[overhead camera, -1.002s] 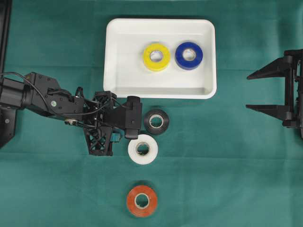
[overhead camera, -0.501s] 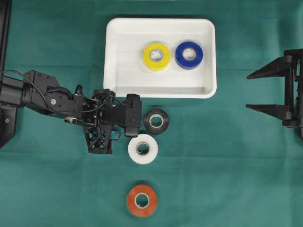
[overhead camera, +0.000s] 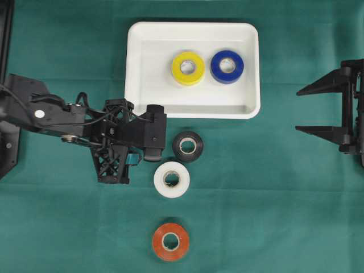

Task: Pick up the tape from a random location and place it into the white case.
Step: 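Close the left gripper on the teal tape roll's rim and lift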

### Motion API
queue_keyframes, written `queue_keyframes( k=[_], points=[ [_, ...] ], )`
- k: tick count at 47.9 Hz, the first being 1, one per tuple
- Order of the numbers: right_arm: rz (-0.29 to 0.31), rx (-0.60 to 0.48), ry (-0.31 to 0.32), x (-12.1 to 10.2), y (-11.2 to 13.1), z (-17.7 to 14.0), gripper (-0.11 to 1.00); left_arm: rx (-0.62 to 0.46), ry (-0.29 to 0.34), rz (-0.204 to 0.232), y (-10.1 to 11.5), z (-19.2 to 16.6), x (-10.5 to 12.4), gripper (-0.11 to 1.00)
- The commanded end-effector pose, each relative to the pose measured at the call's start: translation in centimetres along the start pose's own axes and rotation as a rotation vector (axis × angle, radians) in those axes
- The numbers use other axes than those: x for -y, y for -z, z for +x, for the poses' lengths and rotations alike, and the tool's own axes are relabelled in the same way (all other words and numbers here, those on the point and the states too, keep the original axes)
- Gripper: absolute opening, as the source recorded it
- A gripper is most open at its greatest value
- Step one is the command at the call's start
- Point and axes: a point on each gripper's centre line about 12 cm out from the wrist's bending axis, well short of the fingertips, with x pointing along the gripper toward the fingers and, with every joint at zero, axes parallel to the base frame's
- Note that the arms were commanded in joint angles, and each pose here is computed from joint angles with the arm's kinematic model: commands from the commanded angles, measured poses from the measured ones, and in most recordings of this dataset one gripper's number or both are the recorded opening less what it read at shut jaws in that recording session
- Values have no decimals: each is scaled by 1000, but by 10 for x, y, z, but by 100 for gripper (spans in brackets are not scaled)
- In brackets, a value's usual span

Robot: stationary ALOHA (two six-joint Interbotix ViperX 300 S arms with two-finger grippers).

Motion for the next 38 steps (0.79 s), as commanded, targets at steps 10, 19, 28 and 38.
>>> queue_keyframes(
  k=[10, 19, 28, 38],
  points=[
    [0, 18, -3, -1, -7, 0, 84, 72, 3, 9, -25, -50, 3, 24],
    [0, 18, -3, -1, -7, 0, 84, 94, 2, 11, -37, -82, 3, 24],
    [0, 18, -3, -1, -7, 0, 84, 138, -1, 13, -47, -123, 2, 24],
    [0, 18, -2, -1, -8, 0, 84, 152, -2, 15, -51, -155, 3, 24]
  ],
)
